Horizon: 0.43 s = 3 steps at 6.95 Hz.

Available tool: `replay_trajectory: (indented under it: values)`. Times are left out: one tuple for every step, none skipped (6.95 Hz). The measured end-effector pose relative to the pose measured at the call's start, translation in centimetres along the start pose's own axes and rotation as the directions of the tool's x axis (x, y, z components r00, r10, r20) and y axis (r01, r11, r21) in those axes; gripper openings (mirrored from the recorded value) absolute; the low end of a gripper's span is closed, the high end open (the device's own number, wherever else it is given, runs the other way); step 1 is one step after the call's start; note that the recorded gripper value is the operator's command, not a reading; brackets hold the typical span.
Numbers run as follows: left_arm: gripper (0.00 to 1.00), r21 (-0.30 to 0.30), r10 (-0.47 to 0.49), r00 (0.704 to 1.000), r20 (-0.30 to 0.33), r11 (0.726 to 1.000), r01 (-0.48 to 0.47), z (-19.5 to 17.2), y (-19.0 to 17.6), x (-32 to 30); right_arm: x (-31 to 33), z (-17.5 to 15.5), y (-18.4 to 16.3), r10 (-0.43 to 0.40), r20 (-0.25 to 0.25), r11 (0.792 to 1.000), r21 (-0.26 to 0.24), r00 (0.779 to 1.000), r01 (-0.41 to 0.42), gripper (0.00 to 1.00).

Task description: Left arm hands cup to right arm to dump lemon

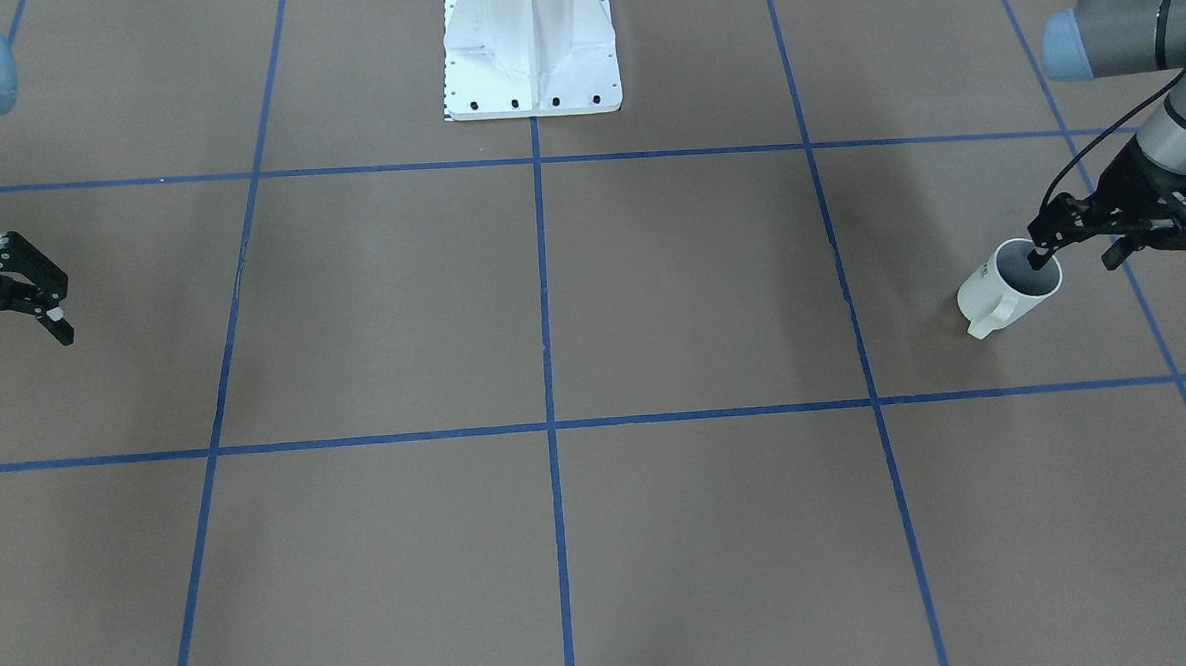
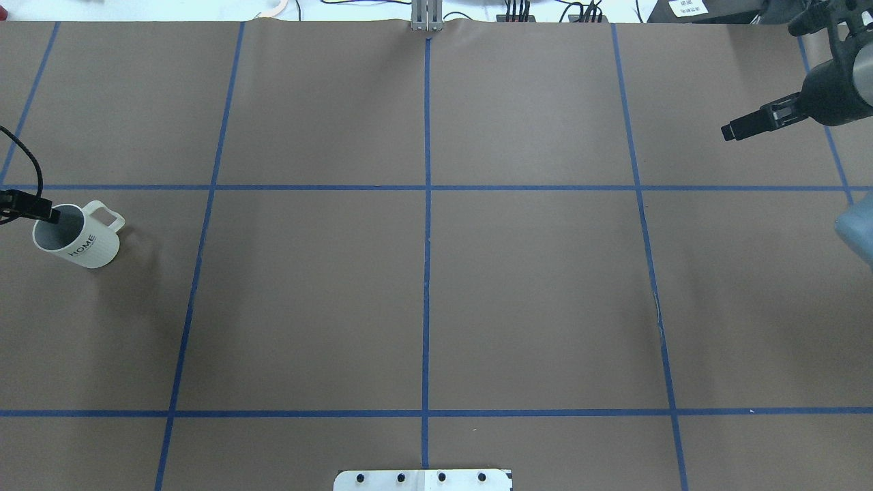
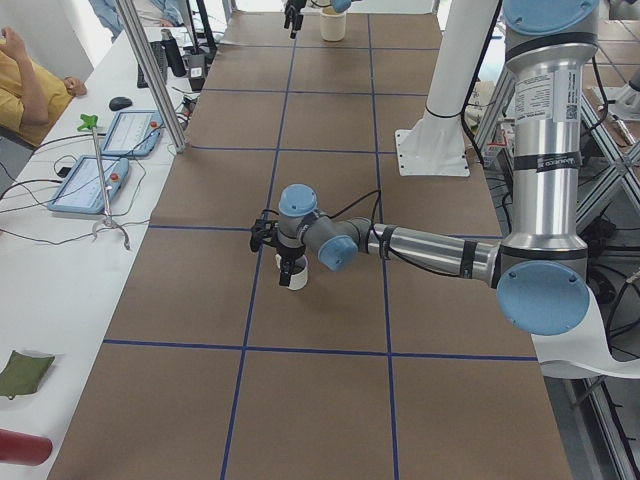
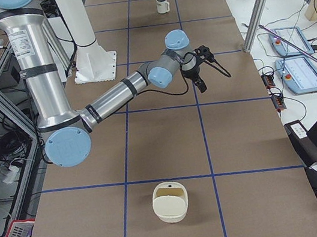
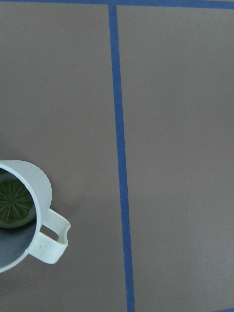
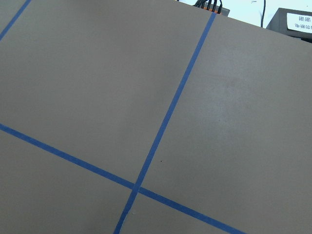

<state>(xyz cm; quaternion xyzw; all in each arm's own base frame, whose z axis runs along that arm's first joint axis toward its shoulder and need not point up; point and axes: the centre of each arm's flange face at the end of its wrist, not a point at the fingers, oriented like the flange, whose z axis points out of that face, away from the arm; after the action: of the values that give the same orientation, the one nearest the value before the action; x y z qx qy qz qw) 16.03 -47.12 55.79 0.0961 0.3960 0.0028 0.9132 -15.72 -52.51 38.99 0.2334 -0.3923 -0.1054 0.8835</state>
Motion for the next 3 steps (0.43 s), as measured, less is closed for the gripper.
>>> replay_trajectory:
  values:
    - [1.0, -0.01, 0.007, 1.0, 0.001, 1.0, -0.007, 0.4, 0.3, 0.1, 0.0, 0.0, 0.0, 0.0, 0.0, 1.0, 0.0, 1.0, 0.0, 1.0]
    - [1.0, -0.019, 0.015, 1.0, -0.001, 1.0, -0.015, 1.1, 0.5, 0.2, 0.0, 0.0, 0.0, 0.0, 0.0, 1.0, 0.0, 1.0, 0.0, 1.0]
    - [1.0, -0.02, 0.026, 1.0, -0.007, 0.999, -0.026, 1.9, 0.8, 0.0, 0.0, 0.0, 0.0, 0.0, 0.0, 1.0, 0.0, 1.0, 0.0, 1.0]
